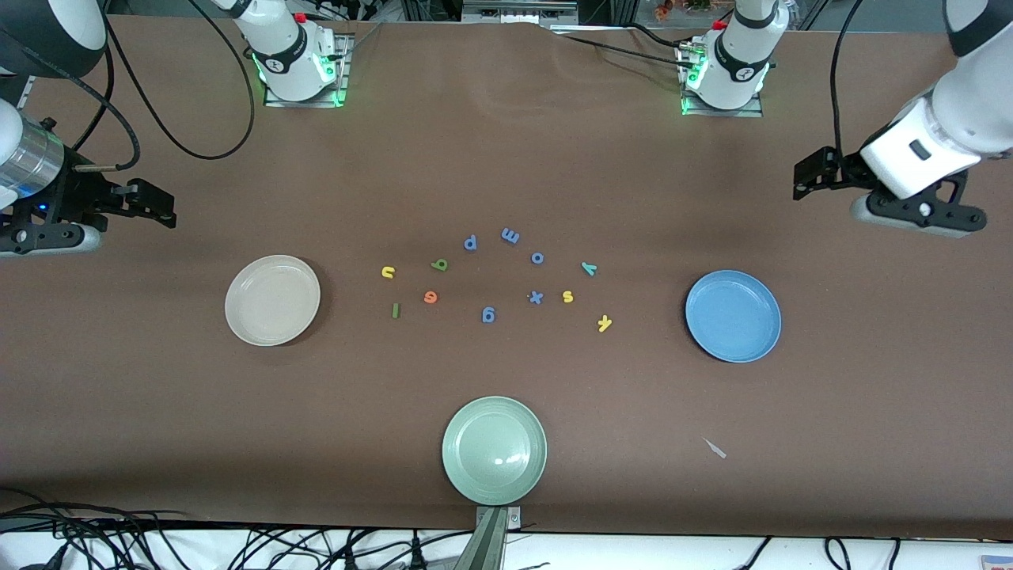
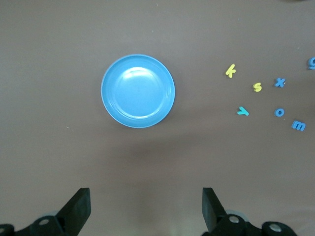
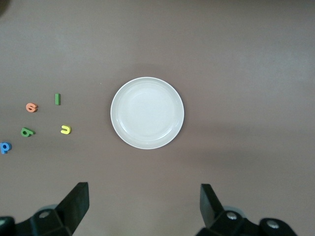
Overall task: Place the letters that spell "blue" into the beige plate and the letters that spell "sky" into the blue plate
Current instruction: 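Grasp the yellow k with the left gripper while the right gripper grasps the yellow u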
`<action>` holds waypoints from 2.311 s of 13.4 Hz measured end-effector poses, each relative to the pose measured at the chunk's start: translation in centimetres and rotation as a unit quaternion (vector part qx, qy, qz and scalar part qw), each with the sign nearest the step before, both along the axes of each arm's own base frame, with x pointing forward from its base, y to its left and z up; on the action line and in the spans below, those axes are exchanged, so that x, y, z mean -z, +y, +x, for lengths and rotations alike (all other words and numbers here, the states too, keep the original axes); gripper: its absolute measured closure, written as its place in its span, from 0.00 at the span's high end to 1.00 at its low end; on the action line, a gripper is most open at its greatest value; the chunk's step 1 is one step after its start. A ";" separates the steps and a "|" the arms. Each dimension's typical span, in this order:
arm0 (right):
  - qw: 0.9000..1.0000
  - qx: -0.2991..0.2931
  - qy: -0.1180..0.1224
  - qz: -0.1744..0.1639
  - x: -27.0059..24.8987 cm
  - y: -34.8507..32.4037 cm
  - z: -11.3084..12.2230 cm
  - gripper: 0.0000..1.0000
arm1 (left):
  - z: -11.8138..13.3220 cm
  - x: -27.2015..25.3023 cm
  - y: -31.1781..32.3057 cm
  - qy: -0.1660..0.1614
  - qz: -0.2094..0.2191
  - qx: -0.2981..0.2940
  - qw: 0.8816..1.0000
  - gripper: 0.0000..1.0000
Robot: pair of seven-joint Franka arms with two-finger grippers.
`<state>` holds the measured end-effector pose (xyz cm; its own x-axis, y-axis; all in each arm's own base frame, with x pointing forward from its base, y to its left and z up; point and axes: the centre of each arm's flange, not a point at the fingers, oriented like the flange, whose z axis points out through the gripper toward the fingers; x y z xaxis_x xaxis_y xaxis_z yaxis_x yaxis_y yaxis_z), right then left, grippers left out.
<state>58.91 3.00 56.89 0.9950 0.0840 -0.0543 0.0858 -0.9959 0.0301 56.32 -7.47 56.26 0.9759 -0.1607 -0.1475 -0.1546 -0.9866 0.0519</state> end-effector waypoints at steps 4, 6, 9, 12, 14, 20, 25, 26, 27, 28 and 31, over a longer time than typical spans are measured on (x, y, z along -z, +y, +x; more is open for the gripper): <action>1.000 0.000 0.001 0.000 0.1 0.0 0.0 1.00 | 3.1 9.0 -5.0 0.064 -0.027 0.034 0.997 1.00; 1.000 -0.001 0.001 0.001 0.2 0.1 0.0 1.00 | 4.5 12.9 -8.9 0.085 -0.030 0.062 0.994 1.00; 1.000 -0.008 0.009 0.002 1.2 0.9 0.4 1.00 | 5.6 16.5 -16.0 0.069 -0.041 0.108 0.991 1.00; 0.999 -0.040 0.037 0.002 4.8 4.6 1.4 1.00 | 5.8 18.7 -22.0 0.013 -0.055 0.142 0.988 1.00; 0.996 -0.065 0.052 0.001 8.0 8.3 2.0 1.00 | 5.6 21.0 -23.8 0.002 -0.031 0.167 0.985 1.00; 0.997 -0.047 0.054 0.027 15.9 14.9 3.9 1.00 | 5.8 27.5 -24.8 0.006 0.001 0.197 0.980 0.98; 0.999 0.001 0.024 0.026 22.9 22.4 2.2 1.00 | 6.0 33.3 -25.6 -0.035 0.029 0.239 0.970 0.97; 0.999 0.012 0.021 0.025 24.6 23.2 1.3 1.00 | 5.8 34.7 -25.8 -0.045 0.023 0.243 0.969 0.97; 0.999 0.024 0.021 0.022 26.1 23.8 0.4 1.00 | 5.5 36.0 -25.8 -0.052 0.017 0.245 0.968 0.89; 0.999 0.034 0.021 0.016 27.4 24.3 -0.6 1.00 | 5.1 36.9 -25.8 -0.053 0.014 0.247 0.967 0.80; 0.998 0.058 0.016 0.004 31.0 25.4 -3.3 1.00 | 4.8 37.7 -25.6 -0.058 0.030 0.276 0.959 0.79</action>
<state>55.56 28.38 25.86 0.9957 -0.0315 -0.0869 -0.0297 -0.9993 0.0217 61.14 -33.11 18.55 0.7550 -0.6521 -0.0685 -0.6555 -0.7534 -0.0521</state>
